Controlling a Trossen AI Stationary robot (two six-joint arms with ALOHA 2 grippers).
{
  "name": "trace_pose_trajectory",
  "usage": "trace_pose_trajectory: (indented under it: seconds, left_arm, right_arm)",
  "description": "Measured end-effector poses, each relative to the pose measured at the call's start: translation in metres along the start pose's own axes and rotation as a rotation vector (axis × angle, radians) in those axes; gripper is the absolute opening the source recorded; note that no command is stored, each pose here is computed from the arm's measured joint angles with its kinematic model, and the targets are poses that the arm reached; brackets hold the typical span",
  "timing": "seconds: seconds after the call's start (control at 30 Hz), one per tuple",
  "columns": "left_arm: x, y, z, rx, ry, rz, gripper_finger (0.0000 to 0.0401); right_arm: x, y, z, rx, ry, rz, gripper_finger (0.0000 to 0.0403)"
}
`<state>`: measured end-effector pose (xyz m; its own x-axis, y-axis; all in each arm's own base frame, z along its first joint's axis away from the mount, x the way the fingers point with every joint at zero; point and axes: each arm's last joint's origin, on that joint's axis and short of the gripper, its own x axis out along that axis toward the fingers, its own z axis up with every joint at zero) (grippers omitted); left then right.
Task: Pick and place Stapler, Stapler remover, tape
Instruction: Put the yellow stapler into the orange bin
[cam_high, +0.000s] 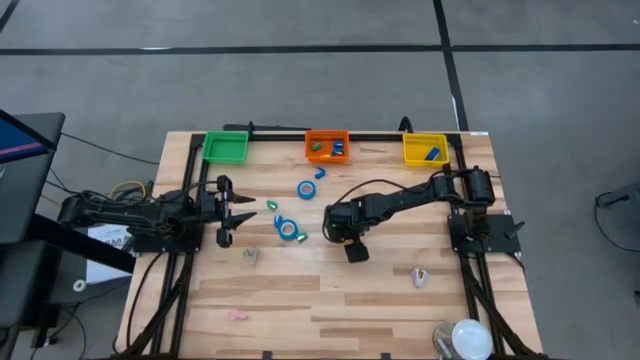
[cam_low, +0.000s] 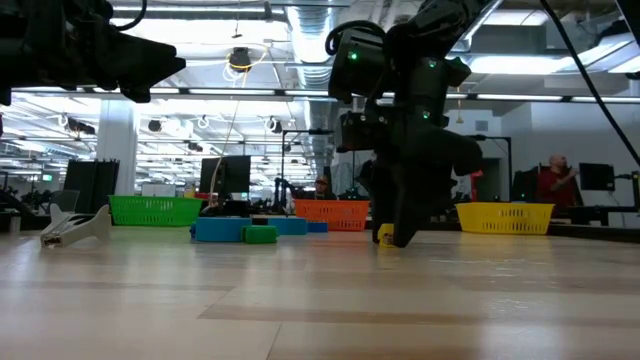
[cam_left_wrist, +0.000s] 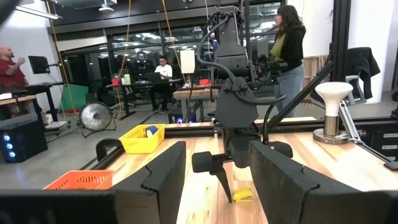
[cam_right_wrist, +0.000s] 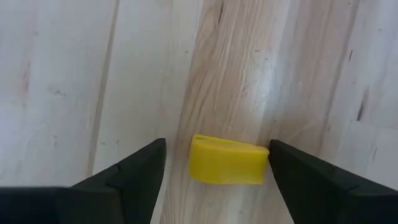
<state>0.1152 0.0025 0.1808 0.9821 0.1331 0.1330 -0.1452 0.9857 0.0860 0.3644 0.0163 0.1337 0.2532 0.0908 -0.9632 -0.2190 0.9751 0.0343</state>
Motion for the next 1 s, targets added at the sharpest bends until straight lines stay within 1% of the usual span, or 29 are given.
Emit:
trace_pose_trajectory:
  seconds: [0.5, 0.67, 0.77, 1.0]
  left_arm:
    - [0.0, 0.0, 0.0, 0.0, 0.0, 0.0, 0.0168]
    - [0.0, 0.0, 0.0, 0.0, 0.0, 0.0, 0.0168]
    - [0.0, 0.0, 0.0, 0.0, 0.0, 0.0, 0.0168]
    - [0.0, 0.0, 0.0, 0.0, 0.0, 0.0, 0.0168]
  right_arm:
    - [0.0002, -0.0005, -0.0006, 0.002, 0.005, 0.0, 0.0274]
    - [-0.004, -0.0012, 0.0016, 0.007, 0.033, 0.007, 0.0274]
    - [-0.0074, -0.0033, 0.0058, 0.01, 0.019, 0.005, 0.0274]
    - [-0.0081, -0.0055, 0.0047, 0.002, 0.03, 0.005, 0.0274]
